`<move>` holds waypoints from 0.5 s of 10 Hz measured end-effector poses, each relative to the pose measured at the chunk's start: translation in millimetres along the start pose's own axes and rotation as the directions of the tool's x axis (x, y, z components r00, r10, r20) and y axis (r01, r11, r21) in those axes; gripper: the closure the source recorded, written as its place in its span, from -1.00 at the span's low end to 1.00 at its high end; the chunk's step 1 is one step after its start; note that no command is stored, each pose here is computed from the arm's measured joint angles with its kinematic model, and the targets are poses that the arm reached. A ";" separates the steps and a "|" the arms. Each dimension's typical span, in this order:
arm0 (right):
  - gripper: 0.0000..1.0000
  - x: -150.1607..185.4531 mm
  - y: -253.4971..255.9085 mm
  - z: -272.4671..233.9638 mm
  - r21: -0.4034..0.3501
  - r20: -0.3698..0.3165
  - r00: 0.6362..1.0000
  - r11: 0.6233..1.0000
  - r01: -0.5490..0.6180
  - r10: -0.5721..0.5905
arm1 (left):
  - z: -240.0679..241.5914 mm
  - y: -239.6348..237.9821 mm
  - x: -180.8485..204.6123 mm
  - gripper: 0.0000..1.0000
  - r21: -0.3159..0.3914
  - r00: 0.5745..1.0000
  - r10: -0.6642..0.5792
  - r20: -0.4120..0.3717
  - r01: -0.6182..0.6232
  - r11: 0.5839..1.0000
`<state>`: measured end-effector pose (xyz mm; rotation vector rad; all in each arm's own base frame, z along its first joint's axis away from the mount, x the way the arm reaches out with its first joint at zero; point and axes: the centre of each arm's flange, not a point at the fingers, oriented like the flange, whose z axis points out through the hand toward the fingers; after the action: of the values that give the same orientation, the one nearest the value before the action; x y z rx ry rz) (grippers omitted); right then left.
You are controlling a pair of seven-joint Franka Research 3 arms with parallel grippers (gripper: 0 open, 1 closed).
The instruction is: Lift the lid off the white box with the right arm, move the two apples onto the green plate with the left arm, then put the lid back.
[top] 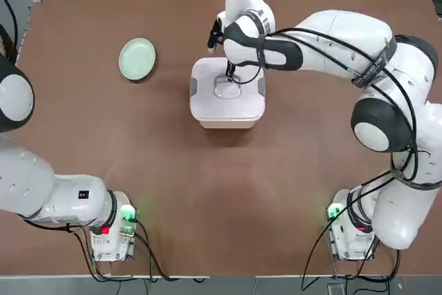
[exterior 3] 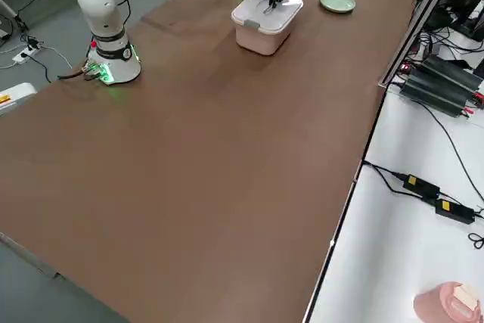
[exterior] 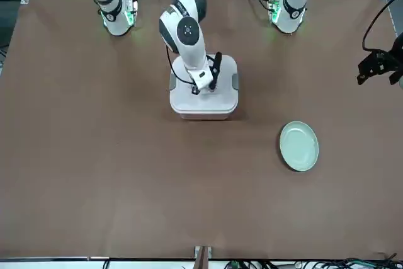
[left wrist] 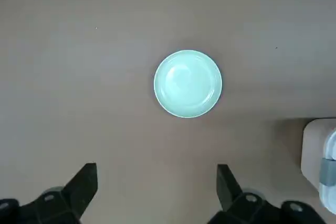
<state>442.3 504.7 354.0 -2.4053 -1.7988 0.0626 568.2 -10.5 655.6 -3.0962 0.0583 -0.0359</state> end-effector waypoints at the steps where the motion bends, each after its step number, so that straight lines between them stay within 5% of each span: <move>1: 0.77 0.4 -3.0 -1.6 0.004 0.004 1.000 1.000 0.004 -0.004 | 0.0 -0.4 0.0 -1.00 0.000 1.000 0.000 0.000 0.000 1.000; 5: 0.86 -0.9 -7.4 -10.1 0.018 0.006 1.000 1.000 0.003 -0.004 | 0.2 -0.4 0.0 -1.00 0.000 1.000 0.000 0.000 0.000 1.000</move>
<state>436.2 505.0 364.9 -2.3926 -1.7974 0.0852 568.2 -10.0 655.4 -3.0962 0.0584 -0.0352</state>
